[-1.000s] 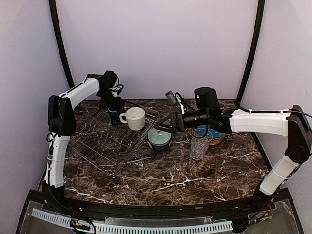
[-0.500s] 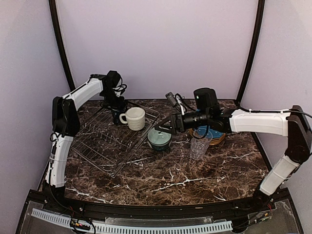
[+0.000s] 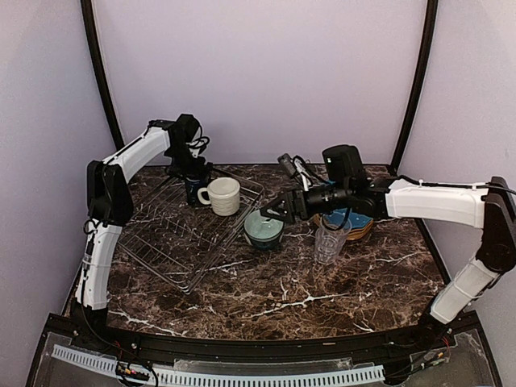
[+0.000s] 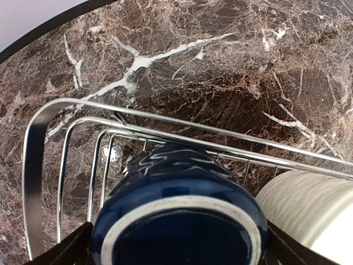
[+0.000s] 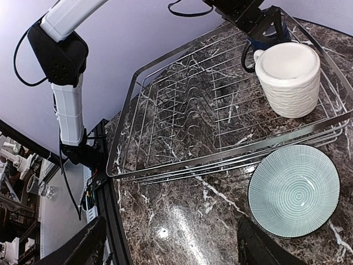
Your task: Load the mixed dishes into the dish rack
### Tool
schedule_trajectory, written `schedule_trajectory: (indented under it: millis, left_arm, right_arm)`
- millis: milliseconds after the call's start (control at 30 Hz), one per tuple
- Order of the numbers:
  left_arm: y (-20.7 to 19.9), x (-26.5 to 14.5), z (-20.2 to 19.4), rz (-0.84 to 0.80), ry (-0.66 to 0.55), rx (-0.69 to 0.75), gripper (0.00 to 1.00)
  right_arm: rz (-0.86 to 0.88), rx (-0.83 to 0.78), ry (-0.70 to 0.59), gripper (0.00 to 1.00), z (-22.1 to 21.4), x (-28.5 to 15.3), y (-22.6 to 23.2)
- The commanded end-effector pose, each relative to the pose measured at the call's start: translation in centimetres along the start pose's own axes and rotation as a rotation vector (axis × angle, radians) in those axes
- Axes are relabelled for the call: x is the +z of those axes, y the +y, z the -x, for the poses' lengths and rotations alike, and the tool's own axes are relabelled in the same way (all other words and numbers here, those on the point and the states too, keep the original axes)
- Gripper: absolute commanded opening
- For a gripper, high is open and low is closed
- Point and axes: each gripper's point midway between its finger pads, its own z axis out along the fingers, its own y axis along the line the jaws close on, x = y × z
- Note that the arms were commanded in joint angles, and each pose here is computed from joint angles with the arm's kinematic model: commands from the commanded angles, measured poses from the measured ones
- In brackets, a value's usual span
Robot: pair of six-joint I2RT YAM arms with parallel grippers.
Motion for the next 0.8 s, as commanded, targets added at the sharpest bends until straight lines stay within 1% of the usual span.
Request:
schedule_trajectory:
  millis: [0, 167, 267, 333, 367, 400, 433, 467, 500, 533, 567, 600, 667, 767]
  left_arm:
    - [0.0, -7.3, 3.2, 0.009, -0.158, 0.017, 0.99]
    - [0.2, -10.5, 3.8, 0.019, -0.212, 0.017, 0.99]
    - [0.7, -13.7, 3.6, 0.046, -0.25, 0.012, 0.99]
    - [0.8, -15.1, 2.8, 0.049, -0.257, 0.002, 0.99]
    - [0.8, -15.8, 3.0, 0.047, -0.287, -0.005, 0.99]
    - [0.8, -16.0, 1.6, 0.039, -0.273, -0.014, 0.99]
    - [0.6, -16.7, 2.2, 0.028, -0.33, -0.018, 0.99]
    - [0.5, -16.7, 0.4, 0.013, -0.32, -0.029, 0.99]
    - [0.3, -19.1, 0.9, -0.002, -0.408, -0.033, 0.99]
    - [0.1, -17.4, -0.9, -0.017, -0.365, -0.04, 0.99]
    - [0.0, -19.1, -0.9, -0.027, -0.423, -0.044, 0.99]
    - [-0.2, -17.9, -2.3, -0.046, -0.39, -0.046, 0.99]
    - [-0.8, -18.1, -3.7, -0.079, -0.391, -0.047, 0.99]
    - [-1.3, -18.3, -5.6, -0.113, -0.387, -0.049, 0.99]
  right_arm:
    - [-0.08, -0.026, -0.026, 0.78, 1.2, -1.7, -0.3]
    - [-0.178, -0.017, -0.025, 0.78, 1.1, -3.2, -1.1]
    - [-0.321, -0.005, -0.029, 0.78, 1.4, -5.5, -2.9]
    - [-0.443, 0.004, -0.012, 0.79, 1.2, -7.5, -4.2]
    - [-0.5, 0.004, -0.004, 0.79, 1.2, -8.5, -4.7]
    - [-0.551, 0.004, 0.006, 0.79, 1.0, -9.6, -5.1]
    - [-0.6, 0.004, 0.01, 0.79, 1.0, -10.6, -5.4]
    - [-0.654, 0.013, 0.027, 0.79, 0.5, -11.8, -5.9]
    - [-0.701, 0.02, 0.029, 0.79, 0.4, -13.0, -6.3]
    - [-0.761, 0.031, 0.027, 0.79, 0.3, -14.4, -7.0]
    - [-0.807, 0.048, 0.025, 0.78, 0.2, -15.8, -7.6]
    - [-0.836, 0.066, 0.031, 0.77, 0.0, -16.8, -8.3]
    - [-0.853, 0.104, 0.043, 0.74, -0.7, -18.3, -9.1]
    - [-0.837, 0.162, 0.104, 0.68, -2.3, -18.6, -10.5]
